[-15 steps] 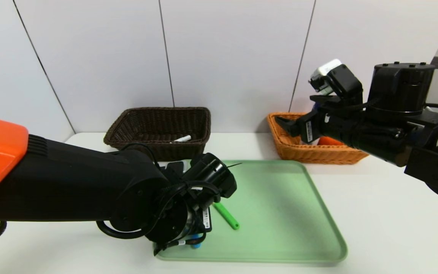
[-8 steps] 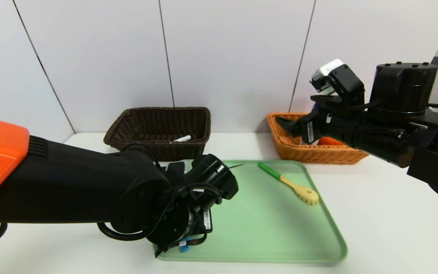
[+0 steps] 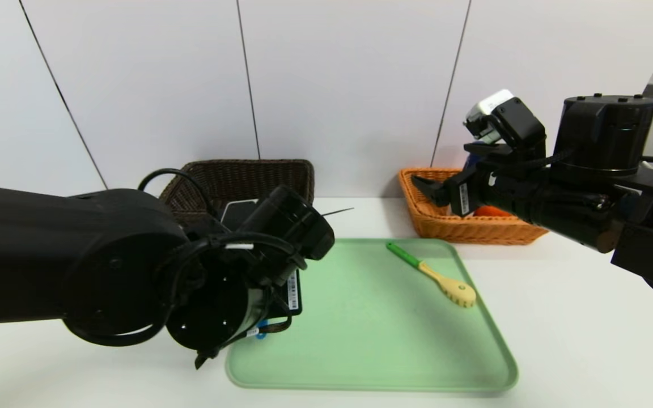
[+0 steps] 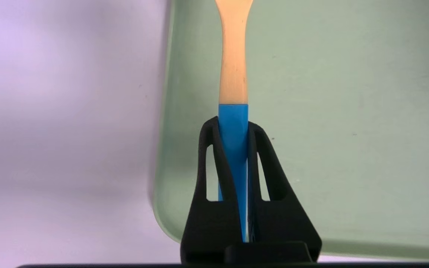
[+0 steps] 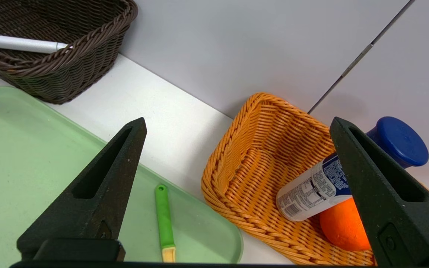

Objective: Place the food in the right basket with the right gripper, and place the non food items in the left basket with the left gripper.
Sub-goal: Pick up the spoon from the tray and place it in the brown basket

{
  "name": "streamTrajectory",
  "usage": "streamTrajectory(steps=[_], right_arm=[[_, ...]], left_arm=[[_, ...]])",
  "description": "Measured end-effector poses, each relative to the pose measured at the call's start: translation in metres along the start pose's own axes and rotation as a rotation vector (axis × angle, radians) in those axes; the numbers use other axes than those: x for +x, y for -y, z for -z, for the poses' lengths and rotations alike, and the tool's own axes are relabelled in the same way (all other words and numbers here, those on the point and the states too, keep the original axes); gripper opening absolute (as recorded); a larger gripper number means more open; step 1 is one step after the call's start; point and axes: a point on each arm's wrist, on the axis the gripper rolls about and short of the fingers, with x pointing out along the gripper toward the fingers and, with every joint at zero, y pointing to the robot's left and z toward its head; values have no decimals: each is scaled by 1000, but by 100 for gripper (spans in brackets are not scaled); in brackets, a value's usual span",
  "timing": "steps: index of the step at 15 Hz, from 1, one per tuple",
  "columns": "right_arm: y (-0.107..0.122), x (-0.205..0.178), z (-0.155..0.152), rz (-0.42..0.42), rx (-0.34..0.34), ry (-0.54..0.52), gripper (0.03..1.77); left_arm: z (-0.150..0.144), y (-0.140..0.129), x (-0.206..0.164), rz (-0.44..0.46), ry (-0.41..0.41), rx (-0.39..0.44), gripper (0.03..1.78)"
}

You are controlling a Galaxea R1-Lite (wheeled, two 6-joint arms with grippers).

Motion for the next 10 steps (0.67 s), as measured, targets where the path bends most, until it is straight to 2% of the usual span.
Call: streamTrajectory(steps=[3,5,8,10], right_arm=[[0,-1,0,1,0,2,170],[0,-1,-1,-2,0,3,170],[-1,0,0,-4,1,2,170],[-1,0,0,-5,3,-1,170]], left_arm=[[-32,-7,-28,60,115,8,11],[-66,-18,-33,69,234,3,11],[-114,-37,-18,44,432,32,11],[-135,-47,3,31,500,78,11]])
